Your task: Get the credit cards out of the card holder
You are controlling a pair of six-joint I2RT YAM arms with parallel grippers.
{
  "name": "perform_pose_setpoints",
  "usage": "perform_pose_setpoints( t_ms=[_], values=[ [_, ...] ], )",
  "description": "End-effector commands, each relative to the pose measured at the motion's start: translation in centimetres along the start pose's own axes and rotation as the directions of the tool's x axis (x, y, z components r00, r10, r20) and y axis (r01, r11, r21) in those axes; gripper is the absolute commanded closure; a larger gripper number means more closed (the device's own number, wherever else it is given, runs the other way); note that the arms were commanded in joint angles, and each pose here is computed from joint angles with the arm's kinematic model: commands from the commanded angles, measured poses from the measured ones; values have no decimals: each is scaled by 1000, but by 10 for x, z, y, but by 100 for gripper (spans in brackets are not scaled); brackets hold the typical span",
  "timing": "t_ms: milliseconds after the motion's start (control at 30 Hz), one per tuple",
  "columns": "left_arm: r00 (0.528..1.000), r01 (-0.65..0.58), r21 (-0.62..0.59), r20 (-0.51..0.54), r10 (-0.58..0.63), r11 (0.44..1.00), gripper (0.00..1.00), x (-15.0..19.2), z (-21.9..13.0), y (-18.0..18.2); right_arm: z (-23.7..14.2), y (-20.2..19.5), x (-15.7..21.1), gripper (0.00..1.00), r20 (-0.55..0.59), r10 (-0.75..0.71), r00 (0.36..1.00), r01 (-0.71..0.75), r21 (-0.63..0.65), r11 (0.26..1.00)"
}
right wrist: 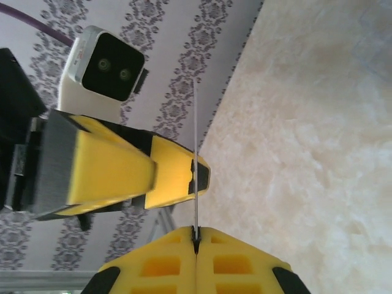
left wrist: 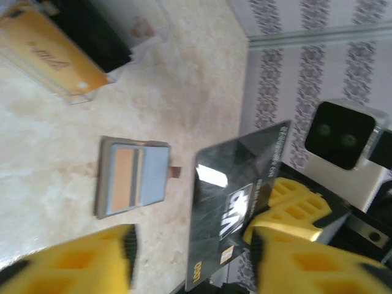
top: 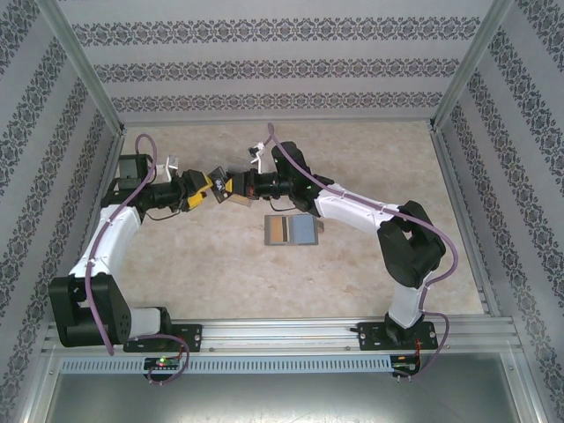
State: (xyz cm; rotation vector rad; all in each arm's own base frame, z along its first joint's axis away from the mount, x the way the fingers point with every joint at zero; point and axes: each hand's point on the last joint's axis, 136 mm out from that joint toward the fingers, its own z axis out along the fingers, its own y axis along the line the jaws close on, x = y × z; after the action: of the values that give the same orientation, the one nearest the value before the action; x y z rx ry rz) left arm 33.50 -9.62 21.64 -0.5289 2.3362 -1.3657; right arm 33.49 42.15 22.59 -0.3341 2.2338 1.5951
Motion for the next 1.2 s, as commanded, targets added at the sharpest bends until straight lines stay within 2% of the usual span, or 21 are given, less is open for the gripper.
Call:
perform_pose_setpoints(
  t_ms=[0, 67, 133, 233, 467, 567, 700, 833, 1167],
  values=[
    [998, -10, -218, 60, 24, 976, 27, 0, -21, 30, -11, -5, -7, 100, 20, -182, 983, 179, 104, 978],
    [996, -8, -318, 83, 36, 948, 18, 0, -29, 48, -17, -22, -9, 100, -13, -315, 949, 309, 233, 922],
    [995, -12, -380, 91, 50, 925, 11, 1, -36, 58, -25, -40, -16, 100, -61, -422, 905, 414, 361, 836],
    [992, -31, -420, 95, 78, 907, 3, 2, -41, 63, -30, -54, -26, 100, -151, -536, 831, 542, 441, 716],
    [985, -57, -499, 115, 131, 865, 0, 2, -53, 75, -16, -69, -49, 100, -358, -688, 631, 767, 421, 485],
    [984, -59, -509, 115, 136, 859, 1, 3, -54, 76, -4, -62, -53, 100, -413, -734, 538, 840, 337, 426],
    [986, -49, -501, 112, 121, 864, 0, 5, -52, 78, 10, -70, -59, 100, -484, -753, 446, 893, 298, 337],
    [988, -44, -499, 107, 112, 866, 0, 6, -51, 80, 22, -81, -60, 100, -508, -761, 405, 914, 262, 312],
    [989, -45, -497, 102, 110, 867, 0, 8, -50, 81, 34, -116, -60, 100, -567, -730, 381, 924, 258, 281]
  ],
)
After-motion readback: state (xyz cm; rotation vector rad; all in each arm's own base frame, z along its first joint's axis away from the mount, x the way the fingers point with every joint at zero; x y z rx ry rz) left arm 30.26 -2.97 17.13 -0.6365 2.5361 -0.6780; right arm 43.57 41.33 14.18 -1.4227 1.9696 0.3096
